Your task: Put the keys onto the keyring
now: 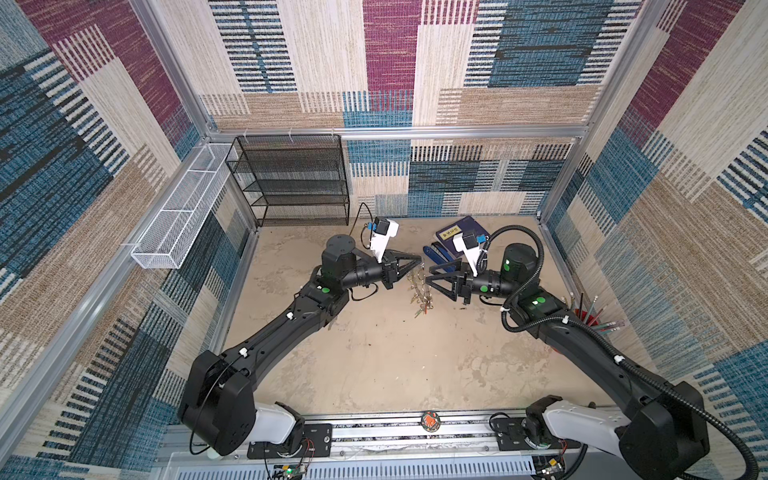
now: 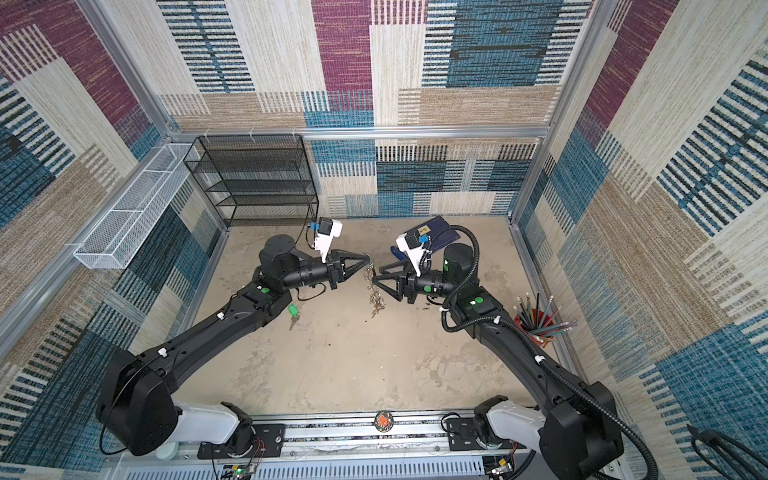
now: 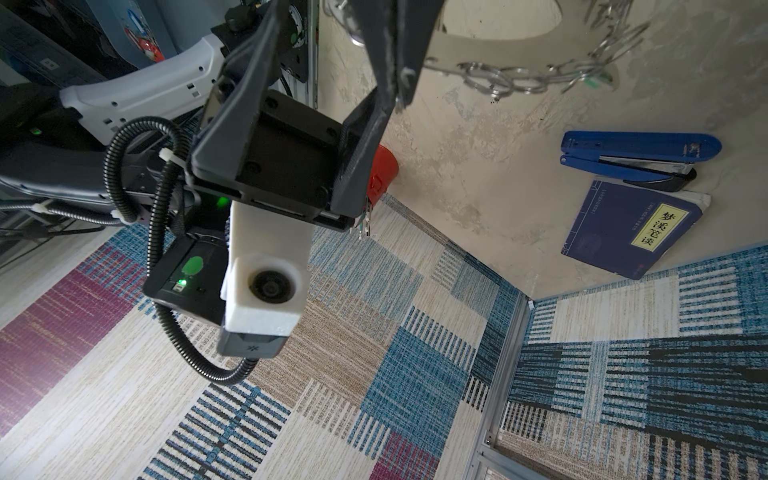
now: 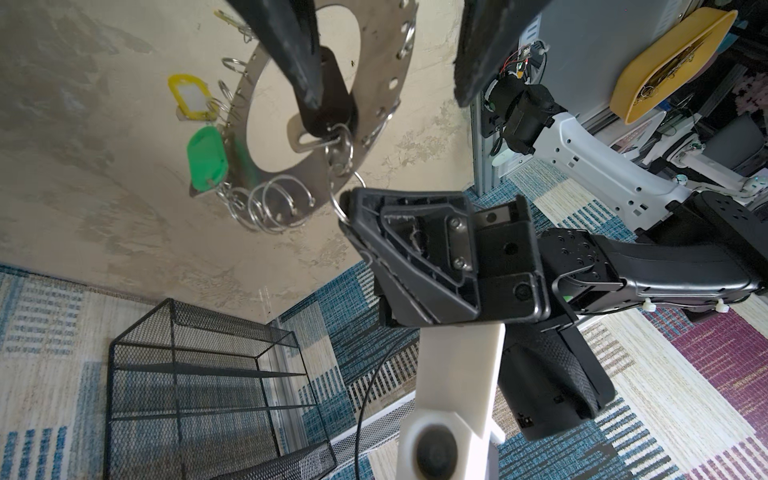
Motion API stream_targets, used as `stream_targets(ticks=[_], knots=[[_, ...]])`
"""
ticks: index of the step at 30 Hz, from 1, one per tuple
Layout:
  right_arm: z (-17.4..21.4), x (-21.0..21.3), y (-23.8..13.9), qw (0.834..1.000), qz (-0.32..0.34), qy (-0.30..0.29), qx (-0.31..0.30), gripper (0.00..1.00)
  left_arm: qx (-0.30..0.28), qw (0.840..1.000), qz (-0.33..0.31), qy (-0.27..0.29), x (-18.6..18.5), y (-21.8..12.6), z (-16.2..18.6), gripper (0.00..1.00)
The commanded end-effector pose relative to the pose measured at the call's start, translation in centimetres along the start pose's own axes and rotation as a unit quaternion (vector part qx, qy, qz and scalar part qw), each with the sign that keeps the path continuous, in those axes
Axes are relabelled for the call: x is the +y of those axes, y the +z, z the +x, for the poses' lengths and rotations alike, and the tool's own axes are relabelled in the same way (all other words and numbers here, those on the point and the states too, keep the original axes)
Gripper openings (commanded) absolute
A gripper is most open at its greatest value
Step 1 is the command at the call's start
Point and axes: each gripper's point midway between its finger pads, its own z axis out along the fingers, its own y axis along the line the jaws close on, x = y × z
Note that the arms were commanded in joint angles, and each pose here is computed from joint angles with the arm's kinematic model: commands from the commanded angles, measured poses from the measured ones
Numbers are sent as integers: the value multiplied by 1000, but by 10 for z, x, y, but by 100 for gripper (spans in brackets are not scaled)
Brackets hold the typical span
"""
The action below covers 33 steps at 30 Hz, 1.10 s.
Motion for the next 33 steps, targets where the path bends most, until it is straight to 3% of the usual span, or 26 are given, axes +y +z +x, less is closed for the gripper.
stream_targets(ticks=[1, 8, 12, 22, 33], knots=[[6, -8, 2, 1000, 13, 9, 5, 53, -13, 1000, 4, 21, -4, 1, -11, 0], [12, -21, 4, 999, 41, 16, 14, 54, -13, 1000, -3, 24, -2, 0, -11, 0], [14, -20, 4, 999, 37, 19, 17, 49, -13, 999, -11, 27, 0, -1, -11, 0], [21, -18, 2, 999, 36, 22, 24, 50, -12, 999, -40, 33, 9, -3, -10, 0], [26, -23, 4, 999, 37, 26, 28, 32, -18, 999, -40, 29, 9, -4, -13, 0]])
